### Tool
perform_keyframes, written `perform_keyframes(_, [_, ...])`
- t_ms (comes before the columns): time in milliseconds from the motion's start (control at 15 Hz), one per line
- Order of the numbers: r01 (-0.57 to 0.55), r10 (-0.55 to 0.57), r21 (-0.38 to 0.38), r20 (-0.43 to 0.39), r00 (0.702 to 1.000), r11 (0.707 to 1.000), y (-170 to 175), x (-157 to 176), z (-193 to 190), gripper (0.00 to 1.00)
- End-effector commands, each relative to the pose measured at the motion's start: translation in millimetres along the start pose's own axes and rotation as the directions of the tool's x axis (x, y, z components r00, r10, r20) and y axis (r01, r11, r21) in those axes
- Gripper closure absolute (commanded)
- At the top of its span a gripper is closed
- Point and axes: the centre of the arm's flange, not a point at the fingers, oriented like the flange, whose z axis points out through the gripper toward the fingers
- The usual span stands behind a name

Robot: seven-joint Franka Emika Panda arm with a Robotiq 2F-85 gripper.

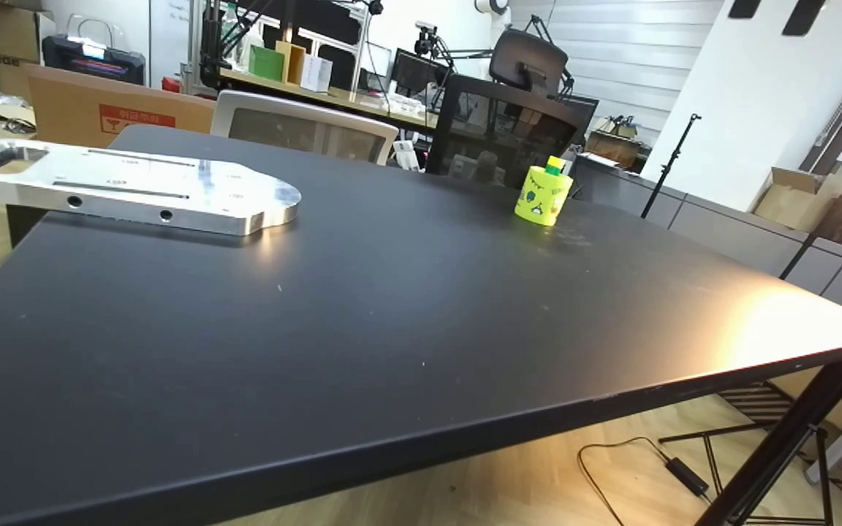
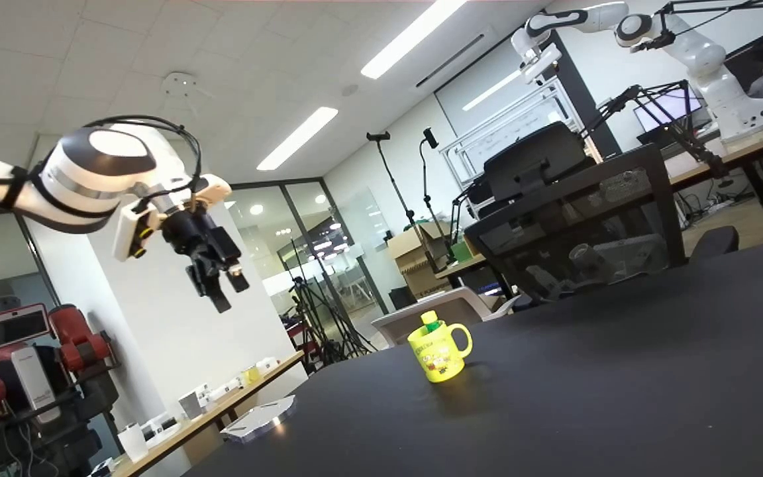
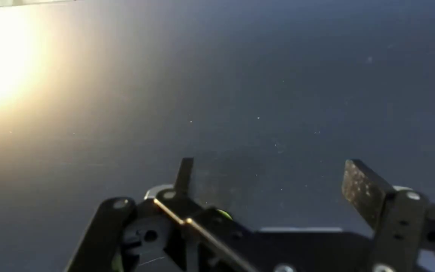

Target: Put the glue stick on the table then put it back in the mug

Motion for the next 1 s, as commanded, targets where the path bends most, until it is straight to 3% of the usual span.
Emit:
perform_keyframes(0, [-0.083, 0.082, 0.049, 0.020, 0.996, 0.995, 32, 71, 45, 0.00])
perform_keyframes(333, [-0.225, 0.216, 0.068, 0.119, 0.969, 0.972, 94, 148, 108, 0.00])
perform_keyframes(667, [-0.278, 0.249, 0.107, 0.221, 0.943, 0.955, 136, 211, 128, 0.00])
perform_keyframes(867, [-0.263, 0.221, 0.116, 0.286, 0.932, 0.958, 141, 228, 123, 0.00])
perform_keyframes(933, [-0.263, 0.232, 0.105, 0.246, 0.941, 0.959, 135, 185, 134, 0.00])
